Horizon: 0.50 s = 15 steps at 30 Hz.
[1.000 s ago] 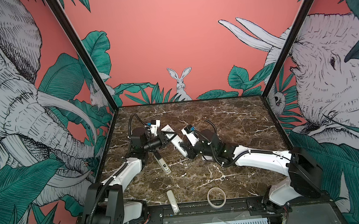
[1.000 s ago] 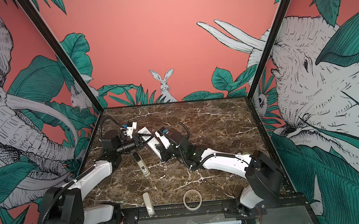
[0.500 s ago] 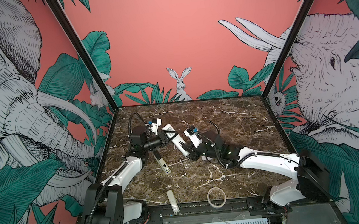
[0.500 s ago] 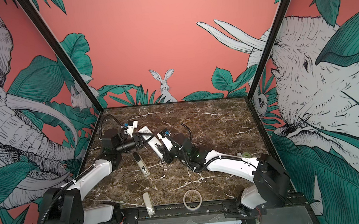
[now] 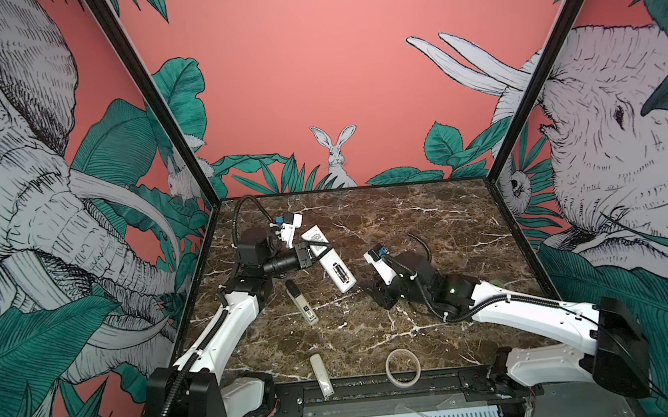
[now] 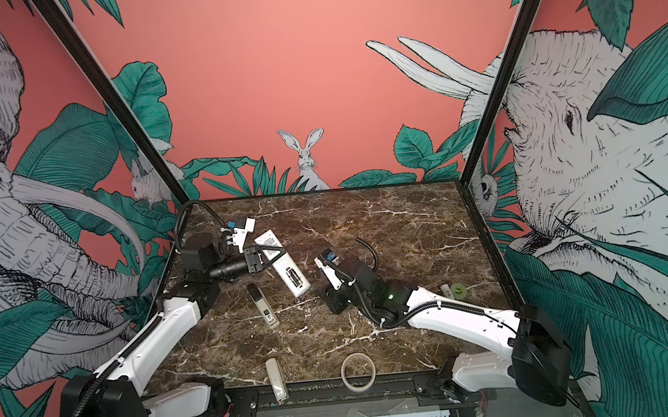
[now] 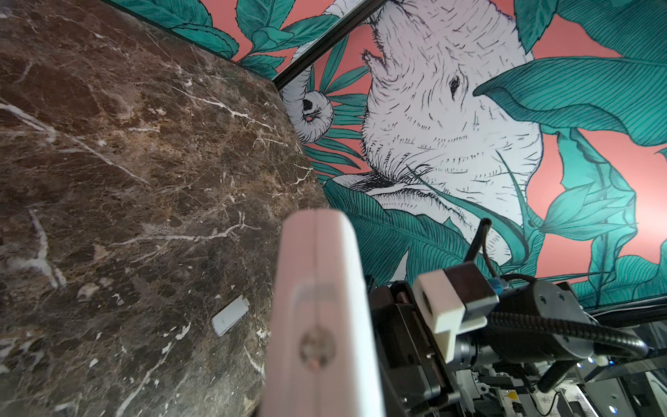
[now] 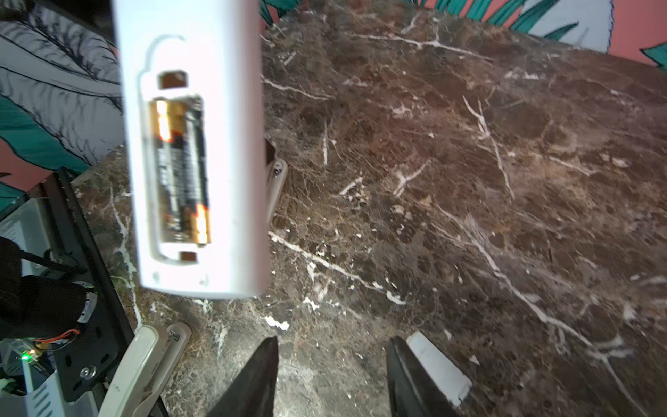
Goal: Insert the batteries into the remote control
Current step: 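Open the right gripper and lift it away from the remote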
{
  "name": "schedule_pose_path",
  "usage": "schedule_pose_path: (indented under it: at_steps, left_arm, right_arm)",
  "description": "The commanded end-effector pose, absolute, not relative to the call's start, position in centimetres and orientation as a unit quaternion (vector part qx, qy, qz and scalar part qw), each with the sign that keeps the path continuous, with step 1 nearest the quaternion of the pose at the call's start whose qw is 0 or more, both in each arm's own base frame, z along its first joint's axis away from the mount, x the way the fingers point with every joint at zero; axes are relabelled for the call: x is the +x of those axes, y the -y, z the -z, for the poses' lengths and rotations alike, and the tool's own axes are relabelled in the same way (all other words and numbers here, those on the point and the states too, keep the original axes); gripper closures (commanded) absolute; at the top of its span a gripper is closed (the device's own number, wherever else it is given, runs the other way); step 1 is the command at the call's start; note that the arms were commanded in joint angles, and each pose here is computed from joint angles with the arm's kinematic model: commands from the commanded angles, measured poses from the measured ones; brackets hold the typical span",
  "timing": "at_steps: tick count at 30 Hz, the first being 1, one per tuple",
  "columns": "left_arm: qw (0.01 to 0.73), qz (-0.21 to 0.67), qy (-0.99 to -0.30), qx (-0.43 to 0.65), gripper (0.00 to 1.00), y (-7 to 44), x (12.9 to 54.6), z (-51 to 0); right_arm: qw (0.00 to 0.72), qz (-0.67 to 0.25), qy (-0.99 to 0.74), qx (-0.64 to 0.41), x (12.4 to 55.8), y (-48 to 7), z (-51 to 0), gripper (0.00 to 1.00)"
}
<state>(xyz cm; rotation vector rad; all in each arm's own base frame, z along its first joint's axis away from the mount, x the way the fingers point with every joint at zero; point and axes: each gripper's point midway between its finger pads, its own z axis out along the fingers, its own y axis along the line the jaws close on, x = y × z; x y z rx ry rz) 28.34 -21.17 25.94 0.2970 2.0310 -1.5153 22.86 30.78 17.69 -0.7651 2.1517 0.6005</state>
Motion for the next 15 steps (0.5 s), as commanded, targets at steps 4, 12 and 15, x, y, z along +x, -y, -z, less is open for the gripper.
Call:
schedule_pose_path:
  at_steps: [4,12,15]
  left_arm:
    - [0.298,0.525,-0.785,0.141,1.00,20.5,27.2,-25.3]
    - [0.286,0.510,-0.802,0.123,1.00,20.1,26.8,-23.2]
    - [0.268,0.501,-0.817,0.102,1.00,19.9,27.1,-21.4]
  right_arm:
    - [0.324,-0.147,-0.888,-0.292,23.4,-26.9,-14.1,0.35]
    - [0.233,-0.070,-0.948,-0.206,25.3,-21.9,-8.8,0.38]
    - [0.211,-0.070,-0.956,-0.190,25.8,-21.6,-6.9,0.40]
